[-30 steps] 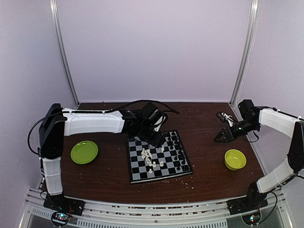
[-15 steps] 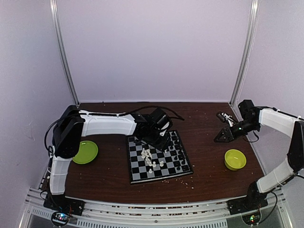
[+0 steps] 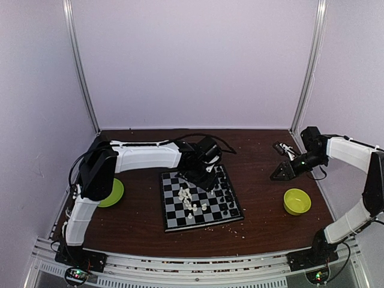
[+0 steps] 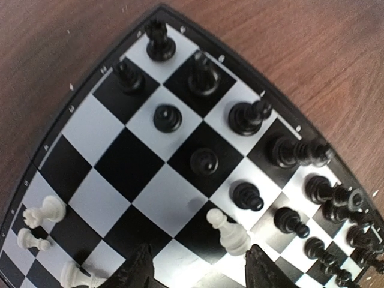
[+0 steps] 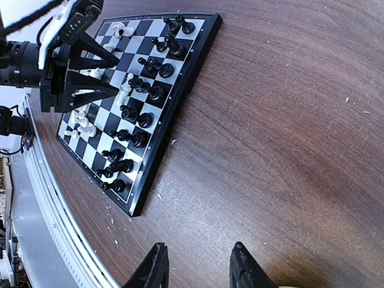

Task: Set up the chess pieces on the board
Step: Pick up the chess pile from the chessboard.

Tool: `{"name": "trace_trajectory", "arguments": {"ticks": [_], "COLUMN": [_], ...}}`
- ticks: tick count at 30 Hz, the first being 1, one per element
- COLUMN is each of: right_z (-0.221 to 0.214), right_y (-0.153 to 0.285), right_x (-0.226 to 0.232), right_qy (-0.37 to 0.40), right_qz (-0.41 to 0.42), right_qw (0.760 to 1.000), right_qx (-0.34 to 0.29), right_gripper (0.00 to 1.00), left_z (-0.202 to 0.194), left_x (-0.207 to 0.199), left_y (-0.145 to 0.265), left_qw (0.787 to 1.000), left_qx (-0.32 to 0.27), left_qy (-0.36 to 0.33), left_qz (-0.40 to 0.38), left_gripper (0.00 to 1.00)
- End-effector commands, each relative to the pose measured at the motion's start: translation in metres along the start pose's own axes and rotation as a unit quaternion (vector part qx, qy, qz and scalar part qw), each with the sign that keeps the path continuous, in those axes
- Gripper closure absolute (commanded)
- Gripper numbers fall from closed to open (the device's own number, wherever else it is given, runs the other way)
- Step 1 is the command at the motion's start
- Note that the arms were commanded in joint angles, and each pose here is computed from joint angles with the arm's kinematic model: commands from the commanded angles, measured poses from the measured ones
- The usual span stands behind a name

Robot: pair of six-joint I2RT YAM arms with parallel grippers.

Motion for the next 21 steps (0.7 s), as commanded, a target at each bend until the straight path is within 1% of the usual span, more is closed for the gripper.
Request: {"name": "trace_trajectory", "arguments": {"ticks": [1, 11, 18, 21], "right_z": [0.001, -0.001, -0.002, -0.002], "right_y": [0.002, 0.001, 0.000, -0.001], "right_x": [0.000, -0.001, -0.001, -0.002], "right_qy": [-0.001, -0.005, -0.008, -0.010], "right_qz": [0.008, 0.010, 0.013, 0.014], "right_qw": [1.000, 1.000, 1.000, 1.000], "right_qx": [-0.001, 0.003, 0.006, 0.006], "right_gripper": [0.65, 0.65, 0.65, 0.65], "left_z": [-0.006, -0.005, 0.004, 0.008], "left_x": [-0.002, -0.002, 0.000, 0.000], "left_y": [-0.003, -0.003, 0.010, 0.013], "left_qw": [1.000, 1.000, 1.000, 1.000], "left_qx": [0.019, 0.018, 0.001, -0.005], "left_qy": [-0.004, -0.002, 0.024, 0.019], "left_qz": [-0.007, -0.007, -0.002, 0.001], "left_gripper": [0.46, 0.47, 0.47, 0.47]}}
Point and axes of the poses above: each gripper's point midway between its finger pads, its own y axis back along the fingers, its own x axis along the line the jaws close on, z = x × y, the point moved 2 cm from there along y, back along the fingers, and after that the axes turned 2 degrees about y, right-handed, at the moved point
